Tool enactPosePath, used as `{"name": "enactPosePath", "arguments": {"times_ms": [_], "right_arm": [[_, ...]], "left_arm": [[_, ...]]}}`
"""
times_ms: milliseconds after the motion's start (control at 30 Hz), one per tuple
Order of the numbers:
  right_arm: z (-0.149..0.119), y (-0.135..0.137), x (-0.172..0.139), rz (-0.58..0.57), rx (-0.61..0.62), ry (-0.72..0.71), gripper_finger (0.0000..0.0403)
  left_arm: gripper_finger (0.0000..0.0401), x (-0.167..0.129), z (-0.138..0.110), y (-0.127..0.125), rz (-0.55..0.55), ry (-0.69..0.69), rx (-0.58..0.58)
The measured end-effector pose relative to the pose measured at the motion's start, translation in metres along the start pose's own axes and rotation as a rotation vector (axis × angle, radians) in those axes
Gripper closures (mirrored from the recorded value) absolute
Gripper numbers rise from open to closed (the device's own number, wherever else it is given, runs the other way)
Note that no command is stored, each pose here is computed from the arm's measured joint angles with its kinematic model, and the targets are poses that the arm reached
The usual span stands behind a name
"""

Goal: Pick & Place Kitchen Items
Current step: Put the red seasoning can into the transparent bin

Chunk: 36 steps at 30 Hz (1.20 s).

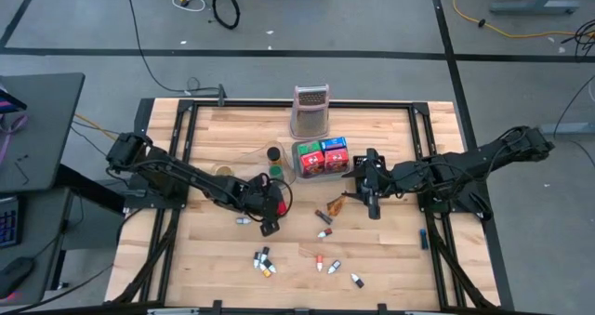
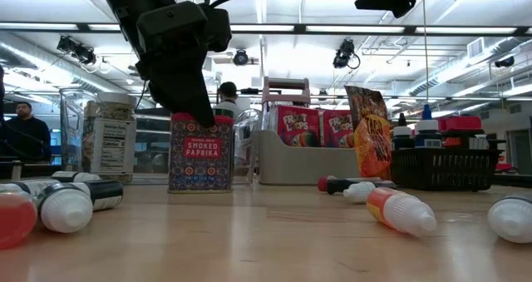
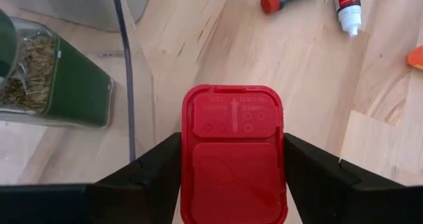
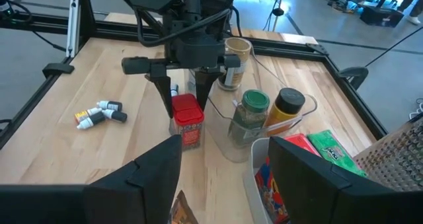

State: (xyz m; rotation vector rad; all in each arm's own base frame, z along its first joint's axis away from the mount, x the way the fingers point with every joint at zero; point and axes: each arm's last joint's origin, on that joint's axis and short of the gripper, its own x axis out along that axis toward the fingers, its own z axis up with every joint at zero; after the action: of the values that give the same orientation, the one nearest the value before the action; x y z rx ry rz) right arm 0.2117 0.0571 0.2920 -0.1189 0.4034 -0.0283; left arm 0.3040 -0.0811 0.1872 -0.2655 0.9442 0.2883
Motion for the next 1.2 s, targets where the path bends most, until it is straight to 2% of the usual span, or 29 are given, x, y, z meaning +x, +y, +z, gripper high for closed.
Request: {"name": "enactPosePath", "arguments": {"times_ms": [233, 467, 700, 867, 933, 1033, 1200], "right_arm": [[0.0, 0.0, 0.0, 0.001, 0.002, 0.0, 0.0167], [0.0, 0.0, 0.0, 0.01, 0.002, 0.001, 0.0167], [0.002, 0.0, 0.0, 0.01, 0.008, -0.016, 0.0167], [0.003, 0.0, 0.0, 0.01, 0.012, -0.028, 0.0167], [0.003, 0.0, 0.0, 0.01, 0.013, -0.03, 0.0167], [0.004, 0.0, 0.0, 0.01, 0.014, -0.036, 0.0167], [0.005, 0.0, 0.0, 0.01, 0.018, -0.048, 0.0167]], "left_arm": [[0.0161, -0.008, 0.015, -0.007, -0.018, -0.05, 0.056], [0.0168, -0.046, 0.046, -0.014, -0.013, -0.076, 0.105], [0.0153, -0.112, 0.068, -0.001, 0.143, -0.099, 0.152], [0.0168, -0.143, 0.063, 0.021, 0.282, -0.119, 0.081], [0.0168, -0.145, 0.055, 0.03, 0.33, -0.087, 0.041], [0.0157, -0.133, 0.042, 0.038, 0.347, -0.057, 0.005], [0.0146, -0.099, 0.02, 0.051, 0.405, 0.015, 0.041]]}}
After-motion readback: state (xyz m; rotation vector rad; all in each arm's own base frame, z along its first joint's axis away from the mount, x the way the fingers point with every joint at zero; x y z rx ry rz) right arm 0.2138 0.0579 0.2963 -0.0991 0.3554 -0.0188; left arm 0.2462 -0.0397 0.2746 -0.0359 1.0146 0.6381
